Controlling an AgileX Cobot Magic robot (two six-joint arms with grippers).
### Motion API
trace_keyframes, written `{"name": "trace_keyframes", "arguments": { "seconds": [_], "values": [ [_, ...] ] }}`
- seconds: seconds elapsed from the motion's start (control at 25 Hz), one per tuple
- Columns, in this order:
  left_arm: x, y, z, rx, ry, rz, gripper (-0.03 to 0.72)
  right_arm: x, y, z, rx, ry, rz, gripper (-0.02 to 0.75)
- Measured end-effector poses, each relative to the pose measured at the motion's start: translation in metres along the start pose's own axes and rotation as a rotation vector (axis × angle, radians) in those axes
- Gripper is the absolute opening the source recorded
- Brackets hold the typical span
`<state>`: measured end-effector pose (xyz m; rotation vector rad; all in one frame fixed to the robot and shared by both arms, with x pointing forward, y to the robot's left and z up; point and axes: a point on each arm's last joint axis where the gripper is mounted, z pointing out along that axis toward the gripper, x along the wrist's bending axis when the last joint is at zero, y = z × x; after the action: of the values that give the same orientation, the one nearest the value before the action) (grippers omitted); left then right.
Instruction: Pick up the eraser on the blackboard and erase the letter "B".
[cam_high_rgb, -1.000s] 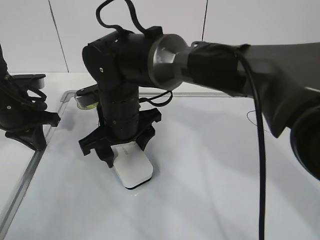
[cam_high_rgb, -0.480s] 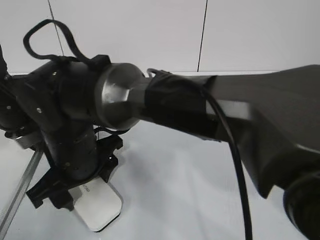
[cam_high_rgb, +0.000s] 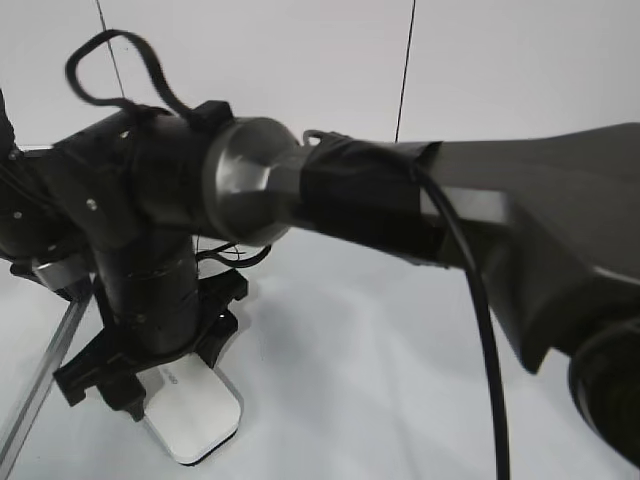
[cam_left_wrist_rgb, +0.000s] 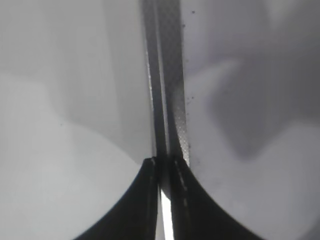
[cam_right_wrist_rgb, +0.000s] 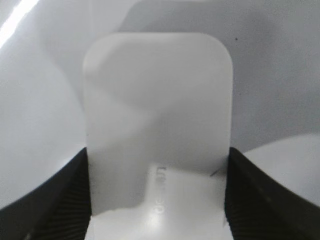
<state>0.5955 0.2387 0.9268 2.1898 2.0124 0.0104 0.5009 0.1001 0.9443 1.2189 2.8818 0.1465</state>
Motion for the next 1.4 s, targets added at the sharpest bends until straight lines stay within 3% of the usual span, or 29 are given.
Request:
{"name": "trace_keyframes", "arguments": {
  "seconds": [0.44, 0.72, 1.04, 1.4],
  "values": [
    [0.000, 0.000, 0.000, -0.002, 0.000, 0.000, 0.022, -0.065, 0.009, -0.009, -0.020, 0.003, 0.146, 0.538],
    [0.000, 0.000, 0.000, 0.000, 0.000, 0.000, 0.022, -0.070, 0.005, -0.020, -0.030, -0.018, 0.144, 0.538],
    [0.000, 0.000, 0.000, -0.001, 0.000, 0.000, 0.022, -0.085, -0.028, -0.096, -0.132, -0.017, 0.204, 0.538],
    [0.000, 0.000, 0.000, -0.001, 0.000, 0.003, 0.022, -0.190, -0.113, -0.125, -0.081, -0.074, 0.520, 0.538]
  ]
}}
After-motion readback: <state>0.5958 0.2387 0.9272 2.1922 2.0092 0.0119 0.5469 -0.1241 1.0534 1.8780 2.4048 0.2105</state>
